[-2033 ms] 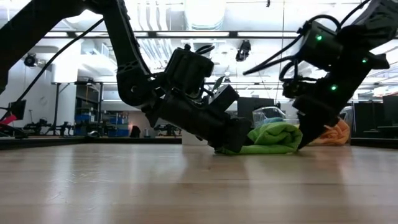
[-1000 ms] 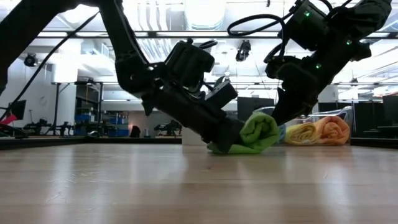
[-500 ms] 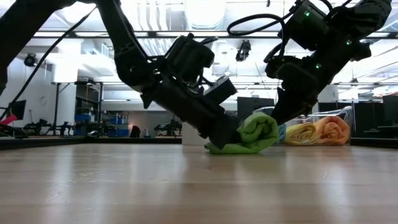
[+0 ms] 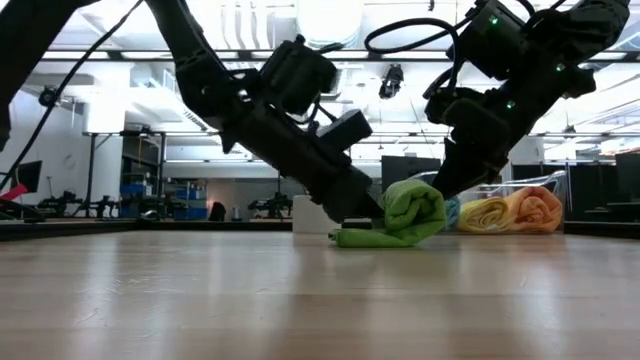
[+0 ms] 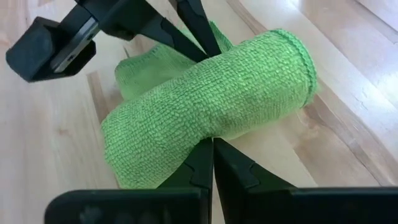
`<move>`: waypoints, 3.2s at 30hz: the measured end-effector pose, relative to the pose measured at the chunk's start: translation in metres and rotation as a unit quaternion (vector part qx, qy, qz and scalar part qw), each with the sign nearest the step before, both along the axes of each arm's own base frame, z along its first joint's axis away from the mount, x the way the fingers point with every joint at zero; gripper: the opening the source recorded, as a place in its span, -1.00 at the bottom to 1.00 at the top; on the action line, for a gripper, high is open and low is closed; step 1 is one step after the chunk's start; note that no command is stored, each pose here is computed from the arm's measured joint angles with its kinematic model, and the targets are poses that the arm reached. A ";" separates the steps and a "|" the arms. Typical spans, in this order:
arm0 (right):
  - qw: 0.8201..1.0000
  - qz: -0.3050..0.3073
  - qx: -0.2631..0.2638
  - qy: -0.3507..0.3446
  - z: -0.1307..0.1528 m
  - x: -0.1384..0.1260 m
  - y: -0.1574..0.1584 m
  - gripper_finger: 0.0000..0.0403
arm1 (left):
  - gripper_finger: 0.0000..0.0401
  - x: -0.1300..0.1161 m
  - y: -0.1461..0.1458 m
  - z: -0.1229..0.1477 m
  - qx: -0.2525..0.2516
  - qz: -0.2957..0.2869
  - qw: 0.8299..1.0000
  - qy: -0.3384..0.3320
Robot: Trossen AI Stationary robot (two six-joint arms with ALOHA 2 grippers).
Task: Roll microfiber towels into tight, uniform cylinder then place into a basket
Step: Roll the green microfiber cloth
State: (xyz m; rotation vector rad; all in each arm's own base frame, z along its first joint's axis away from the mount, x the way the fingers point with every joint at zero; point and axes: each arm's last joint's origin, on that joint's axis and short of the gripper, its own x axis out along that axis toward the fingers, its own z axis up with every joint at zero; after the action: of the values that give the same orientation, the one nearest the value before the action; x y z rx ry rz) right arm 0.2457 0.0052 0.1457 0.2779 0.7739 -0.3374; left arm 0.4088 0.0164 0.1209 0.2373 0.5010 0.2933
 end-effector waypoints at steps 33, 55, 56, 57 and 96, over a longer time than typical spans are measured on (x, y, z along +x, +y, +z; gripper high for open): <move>1.000 0.004 -0.002 -0.009 0.003 0.003 0.000 -0.96 | -1.00 -0.002 -0.013 -0.008 -0.124 -0.053 0.990 -0.040; 0.998 0.032 0.021 -0.042 -0.007 0.021 0.003 -0.96 | -1.00 0.005 -0.013 -0.022 -0.122 -0.051 0.991 -0.028; 0.998 0.034 0.020 -0.040 -0.008 0.022 0.003 -0.96 | -1.00 0.005 -0.013 -0.020 -0.121 -0.052 0.991 -0.032; 0.998 0.034 0.020 -0.043 -0.009 0.022 0.003 -0.96 | -1.00 0.005 -0.013 -0.018 -0.121 -0.051 0.991 -0.033; 0.997 0.038 0.015 -0.066 -0.003 0.025 0.003 -0.96 | -1.00 -0.013 -0.012 0.010 -0.122 -0.042 0.991 0.041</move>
State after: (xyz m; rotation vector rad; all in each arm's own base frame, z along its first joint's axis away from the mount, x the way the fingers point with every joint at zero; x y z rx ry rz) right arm 0.2710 0.0083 0.1427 0.2946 0.6581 -0.2346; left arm 0.3959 0.0041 0.1313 0.0318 0.6017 0.1380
